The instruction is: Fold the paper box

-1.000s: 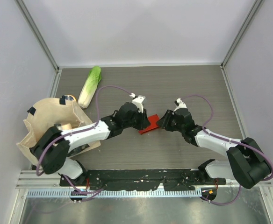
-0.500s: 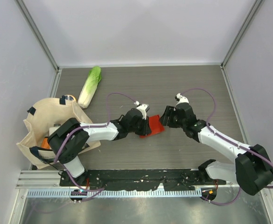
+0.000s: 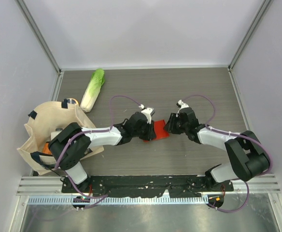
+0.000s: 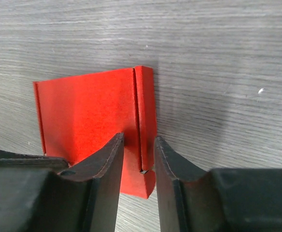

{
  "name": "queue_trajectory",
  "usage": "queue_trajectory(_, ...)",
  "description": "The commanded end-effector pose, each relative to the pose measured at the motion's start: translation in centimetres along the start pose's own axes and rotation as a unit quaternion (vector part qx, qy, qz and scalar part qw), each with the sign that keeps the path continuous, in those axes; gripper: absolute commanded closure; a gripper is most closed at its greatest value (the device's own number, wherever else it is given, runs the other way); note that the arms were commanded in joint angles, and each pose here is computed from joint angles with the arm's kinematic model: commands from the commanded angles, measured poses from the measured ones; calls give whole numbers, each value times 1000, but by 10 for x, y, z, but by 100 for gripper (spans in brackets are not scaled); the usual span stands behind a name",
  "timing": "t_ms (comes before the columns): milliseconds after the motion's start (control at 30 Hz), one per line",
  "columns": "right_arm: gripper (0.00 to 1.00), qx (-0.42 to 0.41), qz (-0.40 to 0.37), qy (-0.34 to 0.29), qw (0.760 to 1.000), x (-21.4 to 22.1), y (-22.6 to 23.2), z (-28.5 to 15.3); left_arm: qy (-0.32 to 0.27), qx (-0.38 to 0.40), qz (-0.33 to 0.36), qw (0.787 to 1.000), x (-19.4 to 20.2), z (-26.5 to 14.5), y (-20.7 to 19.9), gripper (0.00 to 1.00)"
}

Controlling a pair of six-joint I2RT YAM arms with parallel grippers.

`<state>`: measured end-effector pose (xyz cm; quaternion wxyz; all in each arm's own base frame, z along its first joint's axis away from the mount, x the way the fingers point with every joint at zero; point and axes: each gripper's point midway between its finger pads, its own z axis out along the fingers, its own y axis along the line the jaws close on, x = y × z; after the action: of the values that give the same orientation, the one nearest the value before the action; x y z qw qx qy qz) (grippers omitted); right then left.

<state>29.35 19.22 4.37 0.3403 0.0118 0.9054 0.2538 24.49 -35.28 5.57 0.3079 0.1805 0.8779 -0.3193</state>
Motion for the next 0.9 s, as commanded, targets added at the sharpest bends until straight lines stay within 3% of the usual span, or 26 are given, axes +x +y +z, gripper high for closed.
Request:
queue_trajectory(0, 66, -21, -8, -12, 1000, -1, 4, 6, -5, 5, 11, 1000, -10, -3, -2, 75)
queue_trajectory(133, 70, -14, -7, -12, 1000, 4, -1, 6, -10, 21, 3, 1000, -23, -8, -7, 69)
queue_trajectory(300, 71, -9, -13, -11, 1000, 5, -3, 7, -45, 38, -17, 998, -51, -32, -10, 48)
queue_trajectory(400, 69, -9, -15, -17, 1000, 0, -2, 6, -56, 25, -26, 998, -58, -51, -1, 43)
queue_trajectory(567, 68, 0, -13, -13, 1000, 1, -6, 12, -56, -24, -64, 996, -52, -64, 35, 41)
queue_trajectory(667, 69, 7, -13, -10, 1000, 4, -10, 13, -50, -13, -98, 994, -46, -59, 43, 41)
queue_trajectory(867, 78, 24, 13, 0, 1000, 15, -29, 16, -47, -9, -125, 991, -43, -48, 45, 40)
